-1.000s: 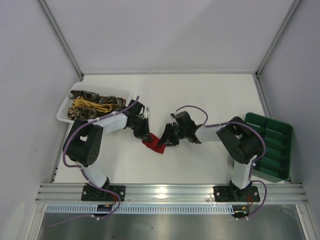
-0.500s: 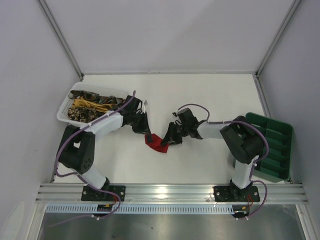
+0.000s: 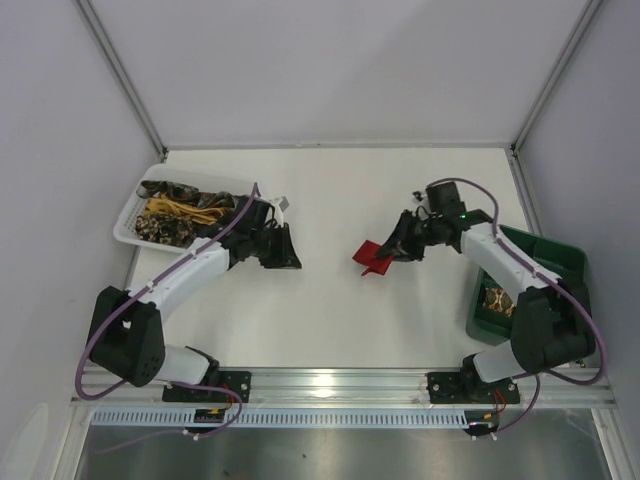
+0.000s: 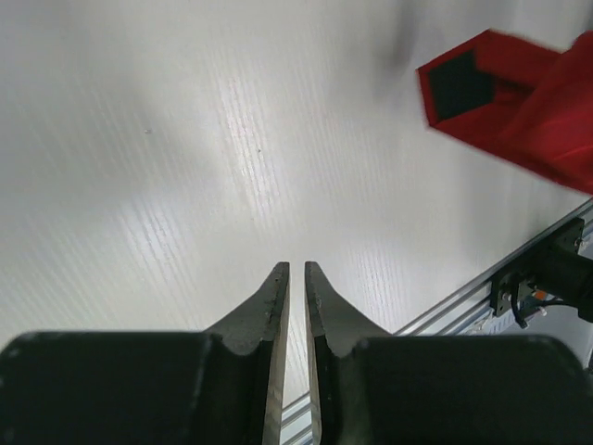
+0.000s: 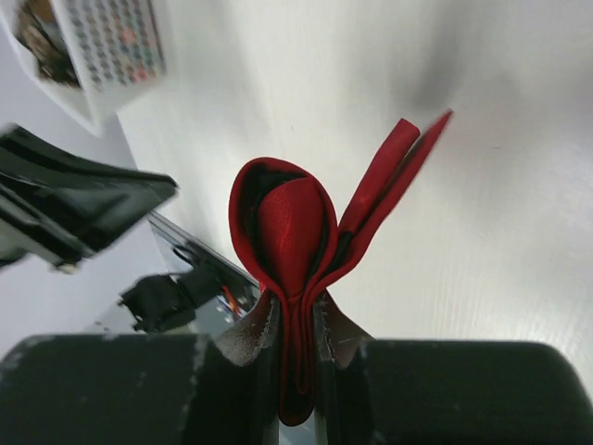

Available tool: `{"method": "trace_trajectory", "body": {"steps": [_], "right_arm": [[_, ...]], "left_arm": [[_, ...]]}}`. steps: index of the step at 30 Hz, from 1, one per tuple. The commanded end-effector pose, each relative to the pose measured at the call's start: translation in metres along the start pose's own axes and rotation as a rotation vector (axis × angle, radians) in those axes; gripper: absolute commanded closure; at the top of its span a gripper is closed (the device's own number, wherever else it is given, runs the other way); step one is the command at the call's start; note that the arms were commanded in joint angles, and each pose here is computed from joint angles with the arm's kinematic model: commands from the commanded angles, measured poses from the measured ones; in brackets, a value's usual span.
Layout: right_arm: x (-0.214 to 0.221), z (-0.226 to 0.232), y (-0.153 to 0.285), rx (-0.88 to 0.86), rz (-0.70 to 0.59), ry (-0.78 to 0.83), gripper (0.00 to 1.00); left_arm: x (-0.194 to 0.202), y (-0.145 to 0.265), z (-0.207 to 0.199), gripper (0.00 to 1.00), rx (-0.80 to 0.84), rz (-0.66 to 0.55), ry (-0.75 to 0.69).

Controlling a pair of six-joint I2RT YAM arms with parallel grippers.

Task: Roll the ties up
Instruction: Place the rolled tie into the container

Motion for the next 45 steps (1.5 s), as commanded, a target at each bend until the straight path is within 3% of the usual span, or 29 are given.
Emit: {"method": "trace_trajectory", "body": {"steps": [1,6,14,17,21,28,36,45], "right_arm": [[-0.009,0.007,0.054,0.001,-0.064,-0.085,1.0],[-0.052,0.0,0.11,0.023,-0.234,-0.206,1.0],[-0.128,-0.057,0.208,0.126,-0.562,-0.536,1.0],[-0.138,-0.084,0.234,0.102,-0.647,-0.673,1.0],[-0.145,-0.111,0.252,0.083,-0.735,-0.735,1.0],[-0.131,-0.142,0.259,0.111,-0.76,-0.851,1.0],[-0.1,-0.173,0.237,0.188,-0.711,-0.985,1.0],[-0.087,-0.185,0.236,0.255,-0.742,-1.026,1.0]], "left_arm": [[0.007,0.002,-0.012,0.83,0.049,-0.004,-0.021],[0.013,-0.006,-0.027,0.83,0.122,0.029,-0.063],[0.038,-0.016,-0.042,0.83,0.234,0.074,-0.086],[0.048,-0.024,-0.037,0.83,0.251,0.116,-0.068],[0.054,-0.023,-0.034,0.83,0.257,0.127,-0.07],[0.047,-0.027,-0.039,0.83,0.266,0.152,-0.087],[0.041,-0.033,-0.041,0.83,0.271,0.178,-0.106],[0.039,-0.033,-0.039,0.83,0.268,0.19,-0.124]]}}
Point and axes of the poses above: each gripper's point midway between its finger pads, its own y axis back along the fingers, its own z axis along the line the jaws close on, x = y × z, the point moved 7 cm from there along y, back along the fingers
